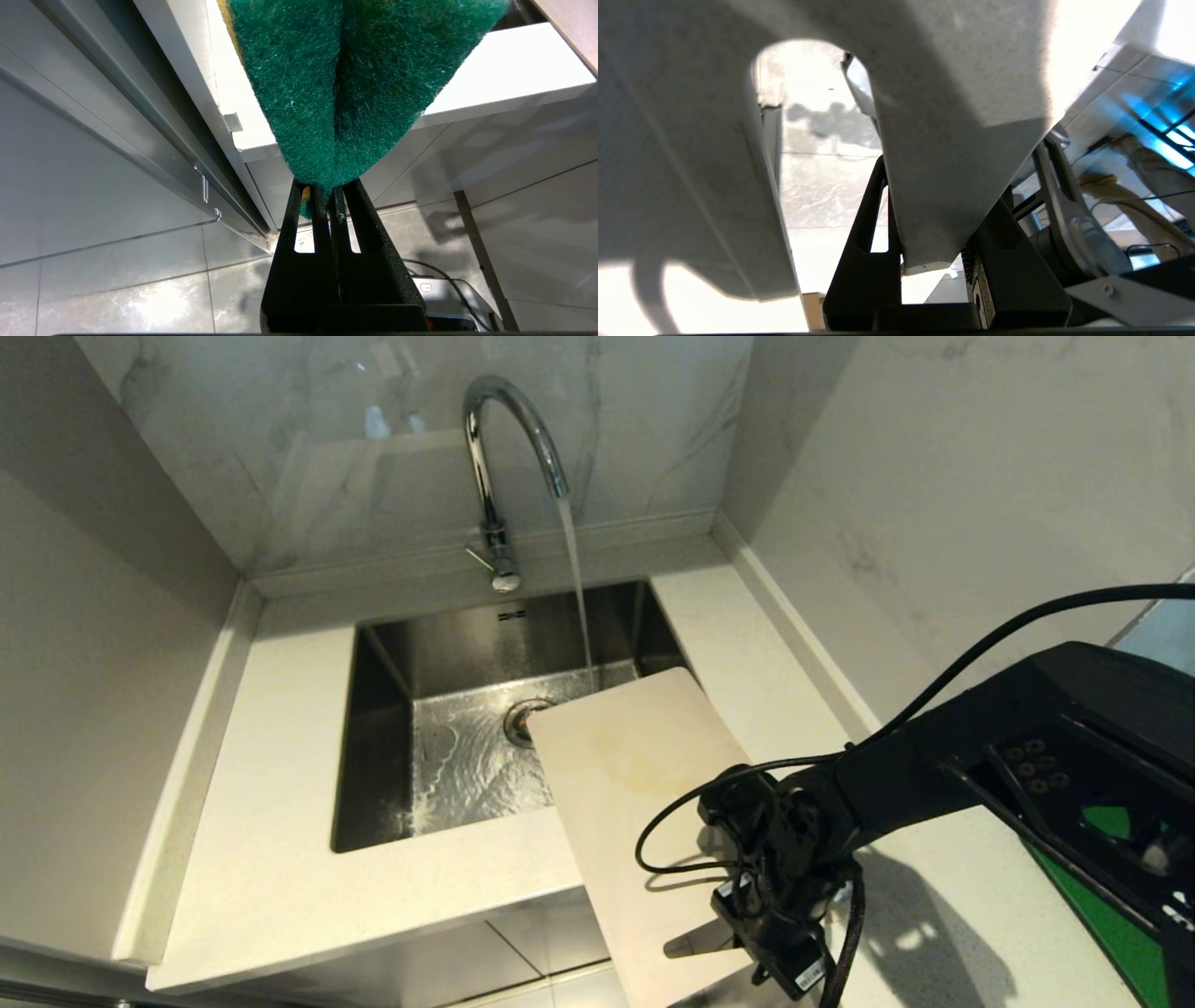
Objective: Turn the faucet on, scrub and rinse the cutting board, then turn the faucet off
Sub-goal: Pick up the cutting board
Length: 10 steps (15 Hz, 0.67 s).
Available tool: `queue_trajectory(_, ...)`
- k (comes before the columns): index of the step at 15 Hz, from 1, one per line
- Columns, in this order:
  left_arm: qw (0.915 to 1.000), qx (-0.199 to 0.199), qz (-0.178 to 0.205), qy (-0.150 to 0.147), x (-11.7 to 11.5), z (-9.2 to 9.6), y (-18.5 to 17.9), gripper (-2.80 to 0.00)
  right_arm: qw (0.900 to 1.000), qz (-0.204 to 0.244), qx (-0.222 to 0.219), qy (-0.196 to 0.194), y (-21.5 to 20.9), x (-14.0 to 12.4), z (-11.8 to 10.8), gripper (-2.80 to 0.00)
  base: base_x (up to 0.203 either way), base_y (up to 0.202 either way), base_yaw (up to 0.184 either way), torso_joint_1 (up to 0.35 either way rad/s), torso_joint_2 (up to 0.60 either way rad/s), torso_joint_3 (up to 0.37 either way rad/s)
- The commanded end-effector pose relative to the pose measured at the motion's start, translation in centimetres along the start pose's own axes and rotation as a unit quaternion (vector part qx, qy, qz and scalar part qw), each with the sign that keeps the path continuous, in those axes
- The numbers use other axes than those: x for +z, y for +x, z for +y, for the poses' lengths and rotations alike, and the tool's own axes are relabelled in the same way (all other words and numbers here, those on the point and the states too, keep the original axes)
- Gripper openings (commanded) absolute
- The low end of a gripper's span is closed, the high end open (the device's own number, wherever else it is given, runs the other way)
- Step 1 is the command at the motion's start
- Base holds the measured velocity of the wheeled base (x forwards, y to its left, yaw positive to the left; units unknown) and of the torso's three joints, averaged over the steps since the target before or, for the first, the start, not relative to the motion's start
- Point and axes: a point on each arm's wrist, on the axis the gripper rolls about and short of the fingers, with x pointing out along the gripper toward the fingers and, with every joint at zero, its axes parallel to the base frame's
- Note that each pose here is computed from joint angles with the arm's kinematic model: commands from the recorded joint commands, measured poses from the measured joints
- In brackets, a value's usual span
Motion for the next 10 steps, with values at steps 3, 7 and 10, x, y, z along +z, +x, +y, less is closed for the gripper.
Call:
queue_trajectory(3,1.0000,0.000,0.001,0.000,0.0,0.0,0.0,-2.80,0.998,-0.009,0.061,0.001,-6.0,-0.2,-0.9,-2.80,0.000,0.000,0.000,0.000,0.00,0.000)
queue_trajectory(7,1.0000,0.000,0.001,0.000,0.0,0.0,0.0,-2.80,0.992,-0.018,0.121,-0.011,-13.4,-0.8,-4.1,-2.80,0.000,0.000,0.000,0.000,0.00,0.000)
queue_trajectory(10,1.0000,0.000,0.001,0.000,0.0,0.0,0.0,-2.80,0.990,-0.022,0.132,-0.034,-17.5,-1.4,-7.7,-2.80,0.000,0.000,0.000,0.000,0.00,0.000)
